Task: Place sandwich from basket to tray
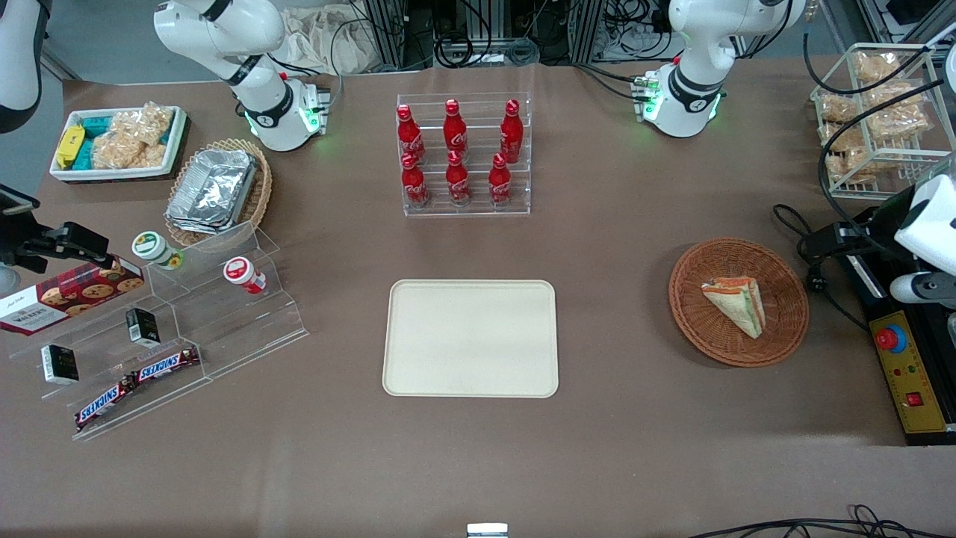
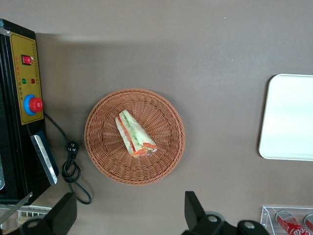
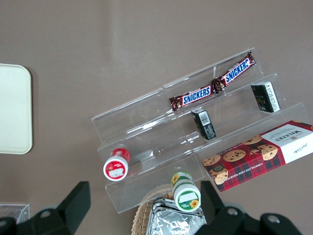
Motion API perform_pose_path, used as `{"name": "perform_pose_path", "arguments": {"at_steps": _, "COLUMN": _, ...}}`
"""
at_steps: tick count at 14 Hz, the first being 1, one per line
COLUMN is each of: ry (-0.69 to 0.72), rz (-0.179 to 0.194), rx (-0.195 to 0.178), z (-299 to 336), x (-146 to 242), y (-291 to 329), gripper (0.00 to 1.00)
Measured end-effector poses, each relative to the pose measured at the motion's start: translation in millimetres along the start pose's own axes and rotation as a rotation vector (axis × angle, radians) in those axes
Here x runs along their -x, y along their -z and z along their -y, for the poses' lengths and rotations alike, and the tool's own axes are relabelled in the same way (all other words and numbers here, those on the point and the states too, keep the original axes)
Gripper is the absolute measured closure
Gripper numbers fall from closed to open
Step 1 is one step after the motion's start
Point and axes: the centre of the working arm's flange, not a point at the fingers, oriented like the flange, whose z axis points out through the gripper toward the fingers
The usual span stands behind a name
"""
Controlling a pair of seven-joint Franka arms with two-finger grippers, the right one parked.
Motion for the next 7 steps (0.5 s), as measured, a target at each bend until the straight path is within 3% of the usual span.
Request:
{"name": "perform_pose_path", "arguments": {"at_steps": 4, "ry": 0.036, "rz": 0.050, "rx": -0.013, "z": 8, "x": -1, "y": -18, "gripper": 0.01}}
{"name": "perform_pose_path", "arguments": {"at_steps": 7, "ry": 0.083, "rz": 0.137, "rx": -0.017, "z": 33, "x": -4, "y": -64, "gripper": 0.01}}
